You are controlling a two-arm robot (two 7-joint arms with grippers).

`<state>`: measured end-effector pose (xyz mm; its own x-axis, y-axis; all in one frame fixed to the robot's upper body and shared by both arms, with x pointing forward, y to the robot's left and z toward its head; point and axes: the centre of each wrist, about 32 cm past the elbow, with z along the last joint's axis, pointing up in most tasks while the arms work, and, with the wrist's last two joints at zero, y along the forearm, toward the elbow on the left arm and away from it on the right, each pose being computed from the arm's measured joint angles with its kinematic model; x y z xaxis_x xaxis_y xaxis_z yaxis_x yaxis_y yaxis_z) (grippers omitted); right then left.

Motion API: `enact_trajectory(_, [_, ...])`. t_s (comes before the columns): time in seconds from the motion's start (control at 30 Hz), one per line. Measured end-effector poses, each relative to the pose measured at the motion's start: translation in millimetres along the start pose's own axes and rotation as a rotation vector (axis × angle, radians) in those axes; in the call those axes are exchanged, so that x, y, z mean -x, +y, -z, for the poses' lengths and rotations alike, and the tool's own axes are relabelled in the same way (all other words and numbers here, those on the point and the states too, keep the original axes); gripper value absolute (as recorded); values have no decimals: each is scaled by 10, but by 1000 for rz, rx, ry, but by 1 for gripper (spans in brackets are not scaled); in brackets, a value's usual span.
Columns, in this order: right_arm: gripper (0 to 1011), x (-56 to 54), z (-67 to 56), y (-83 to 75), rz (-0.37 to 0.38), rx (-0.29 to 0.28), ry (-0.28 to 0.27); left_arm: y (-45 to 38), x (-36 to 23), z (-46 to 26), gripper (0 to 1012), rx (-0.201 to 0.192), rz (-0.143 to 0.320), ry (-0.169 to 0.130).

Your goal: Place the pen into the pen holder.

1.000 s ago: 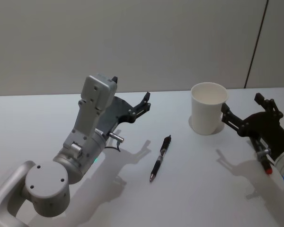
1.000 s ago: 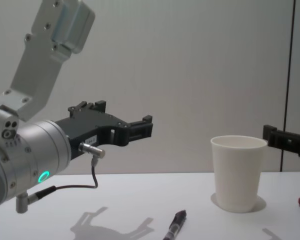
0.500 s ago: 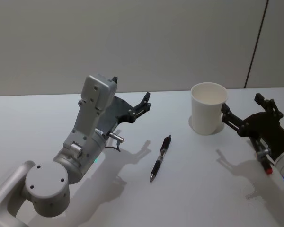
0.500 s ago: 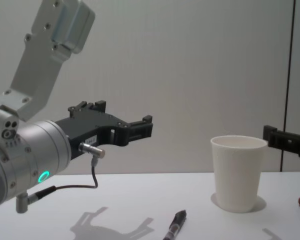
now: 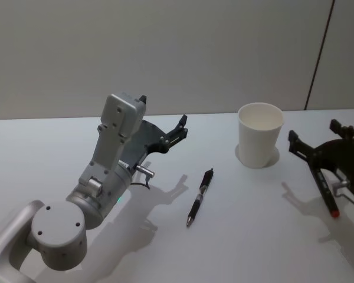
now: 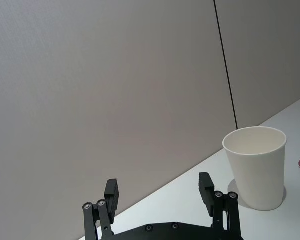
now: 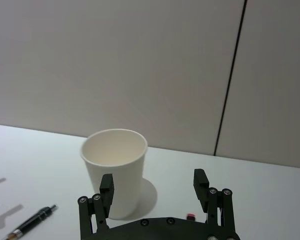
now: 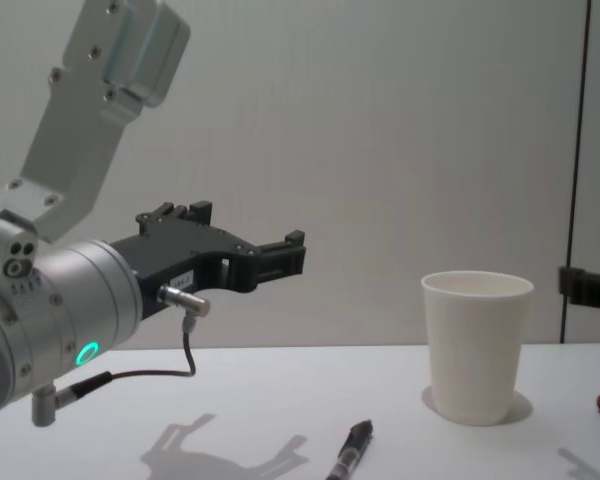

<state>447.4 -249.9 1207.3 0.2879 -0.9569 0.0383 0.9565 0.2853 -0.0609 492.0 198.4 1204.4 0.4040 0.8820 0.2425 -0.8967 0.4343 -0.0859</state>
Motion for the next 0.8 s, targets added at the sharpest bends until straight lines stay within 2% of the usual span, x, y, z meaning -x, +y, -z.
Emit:
enact_trajectory(0.27, [1001, -213, -157, 84, 37, 98, -28, 0, 0, 0, 1001, 0, 0, 0])
enact_trajectory(0.4, [1002, -348, -251, 176, 44, 155, -41, 0, 0, 0, 1001, 0, 0, 0])
enact_trajectory(0.67, [1001, -521, -382, 370, 21, 260, -47, 0, 0, 0, 1001, 0, 0, 0])
enact_trajectory(0.8, [1001, -554, -421, 443, 4, 294, -42, 0, 0, 0, 1001, 0, 0, 0])
